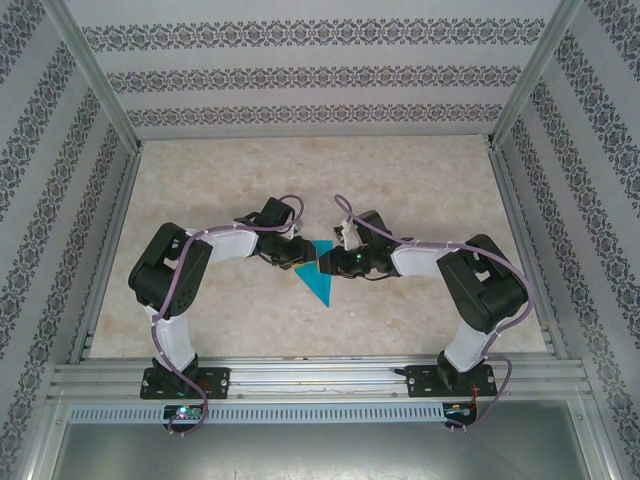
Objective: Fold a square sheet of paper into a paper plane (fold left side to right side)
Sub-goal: Fourth fold the wing at the center of the table.
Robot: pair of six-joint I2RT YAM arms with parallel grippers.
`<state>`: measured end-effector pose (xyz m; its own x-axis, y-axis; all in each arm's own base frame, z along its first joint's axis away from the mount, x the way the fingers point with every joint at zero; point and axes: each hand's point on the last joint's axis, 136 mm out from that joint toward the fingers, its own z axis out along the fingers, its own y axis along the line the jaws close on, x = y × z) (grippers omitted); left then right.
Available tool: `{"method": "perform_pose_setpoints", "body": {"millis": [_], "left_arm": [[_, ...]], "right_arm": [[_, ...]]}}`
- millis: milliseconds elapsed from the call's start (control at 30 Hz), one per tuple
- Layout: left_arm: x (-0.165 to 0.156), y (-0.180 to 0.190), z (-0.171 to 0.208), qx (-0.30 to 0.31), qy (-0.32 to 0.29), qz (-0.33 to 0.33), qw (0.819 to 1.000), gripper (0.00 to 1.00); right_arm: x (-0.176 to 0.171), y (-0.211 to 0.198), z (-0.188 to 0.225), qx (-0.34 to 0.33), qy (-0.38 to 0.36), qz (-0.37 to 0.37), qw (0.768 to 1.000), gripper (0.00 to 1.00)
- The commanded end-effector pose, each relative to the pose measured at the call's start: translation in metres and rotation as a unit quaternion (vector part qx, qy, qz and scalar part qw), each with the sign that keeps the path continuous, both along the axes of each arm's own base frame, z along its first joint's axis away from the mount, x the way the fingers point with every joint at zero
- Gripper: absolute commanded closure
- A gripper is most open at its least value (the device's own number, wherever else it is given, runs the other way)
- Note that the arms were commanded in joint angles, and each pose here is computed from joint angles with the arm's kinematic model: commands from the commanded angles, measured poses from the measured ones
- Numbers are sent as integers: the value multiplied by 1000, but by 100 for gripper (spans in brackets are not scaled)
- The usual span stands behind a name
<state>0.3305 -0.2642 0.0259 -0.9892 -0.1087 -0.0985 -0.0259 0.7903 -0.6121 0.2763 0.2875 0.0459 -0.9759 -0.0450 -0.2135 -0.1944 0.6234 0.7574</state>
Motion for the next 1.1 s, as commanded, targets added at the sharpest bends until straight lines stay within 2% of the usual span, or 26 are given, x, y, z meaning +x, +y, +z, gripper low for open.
{"method": "perform_pose_setpoints", "body": {"millis": [0,300,633,1067], "left_arm": [[-16,9,-20,45,26,-7,999,60],[-17,9,-20,46,26,-7,999,60],[-17,10,-21,47,25,-6,999,60],[-16,10,-20,48,25,-5,999,60]], "right_arm": [[9,5,-1,1,-4,-1,1000,66],[13,9,-4,3,-1,1,1000,77],[11,-2,-5,-7,0,-12,1000,100],[7,-17,-13,-35,8,-26,999,100]]}}
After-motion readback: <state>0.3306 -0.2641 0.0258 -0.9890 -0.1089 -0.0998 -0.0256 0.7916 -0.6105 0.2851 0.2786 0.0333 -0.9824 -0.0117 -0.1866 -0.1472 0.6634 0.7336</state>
